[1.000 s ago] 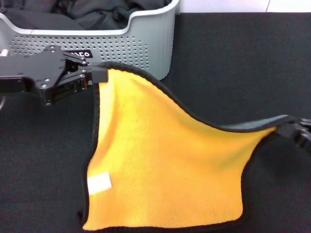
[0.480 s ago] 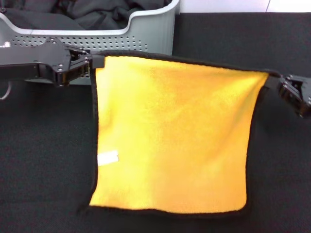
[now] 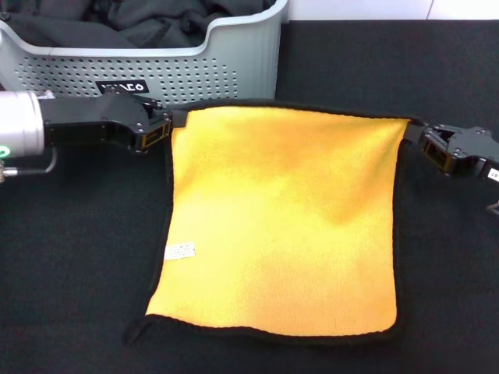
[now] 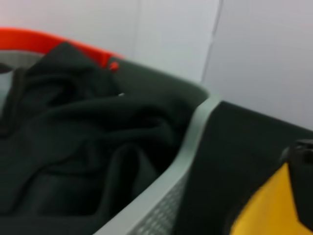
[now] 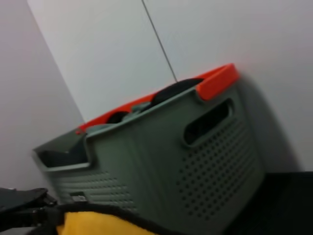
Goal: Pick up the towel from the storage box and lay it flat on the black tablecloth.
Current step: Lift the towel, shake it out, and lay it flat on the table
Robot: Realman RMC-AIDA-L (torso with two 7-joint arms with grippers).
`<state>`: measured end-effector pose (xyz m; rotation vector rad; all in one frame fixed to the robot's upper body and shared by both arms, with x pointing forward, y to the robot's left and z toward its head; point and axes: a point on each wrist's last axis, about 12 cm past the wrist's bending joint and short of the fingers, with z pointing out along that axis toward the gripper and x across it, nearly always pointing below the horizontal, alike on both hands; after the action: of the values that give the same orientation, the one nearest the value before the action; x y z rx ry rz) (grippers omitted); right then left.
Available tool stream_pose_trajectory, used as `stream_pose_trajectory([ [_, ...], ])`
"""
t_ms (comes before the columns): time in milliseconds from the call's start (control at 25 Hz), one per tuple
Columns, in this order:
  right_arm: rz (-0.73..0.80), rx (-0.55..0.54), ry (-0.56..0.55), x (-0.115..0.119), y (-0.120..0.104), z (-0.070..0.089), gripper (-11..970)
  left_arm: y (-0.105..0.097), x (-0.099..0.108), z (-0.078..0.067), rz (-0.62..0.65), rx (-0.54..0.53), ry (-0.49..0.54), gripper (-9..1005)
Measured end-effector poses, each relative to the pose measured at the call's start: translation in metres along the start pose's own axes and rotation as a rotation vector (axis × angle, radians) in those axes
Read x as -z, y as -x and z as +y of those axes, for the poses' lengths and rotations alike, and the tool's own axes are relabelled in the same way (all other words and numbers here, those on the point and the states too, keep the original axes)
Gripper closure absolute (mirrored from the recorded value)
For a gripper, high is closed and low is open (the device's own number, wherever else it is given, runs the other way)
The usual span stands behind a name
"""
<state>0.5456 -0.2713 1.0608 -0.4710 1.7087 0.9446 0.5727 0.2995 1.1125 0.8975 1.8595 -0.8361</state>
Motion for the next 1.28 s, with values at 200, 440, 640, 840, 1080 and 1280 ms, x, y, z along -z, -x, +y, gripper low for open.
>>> stream_pose_trajectory([
  [200, 0.019, 0.004, -0.050, -0.005, 0.000, -0.006, 829, -0.006, -0.012, 0.002, 0.008, 0.007, 0.060, 873],
  [440, 0.041, -0.003, -0.088, -0.011, -0.002, -0.010, 825, -0.010, -0.031, 0.002, 0.060, -0.022, 0.097, 866],
  [640, 0.066, 0.009, -0.108, -0.020, -0.003, -0.012, 823, -0.011, -0.047, 0.001, 0.073, -0.047, 0.130, 859],
  [840, 0.080, 0.025, -0.113, -0.029, 0.001, -0.013, 820, -0.008, -0.055, 0.001, 0.071, -0.059, 0.128, 853],
  [1080, 0.083, 0.036, -0.118, -0.033, 0.004, -0.015, 817, -0.007, -0.056, 0.003, 0.069, -0.055, 0.142, 846],
  [1280, 0.091, 0.042, -0.123, -0.035, 0.005, -0.015, 814, -0.008, -0.055, 0.003, 0.069, -0.055, 0.144, 839],
])
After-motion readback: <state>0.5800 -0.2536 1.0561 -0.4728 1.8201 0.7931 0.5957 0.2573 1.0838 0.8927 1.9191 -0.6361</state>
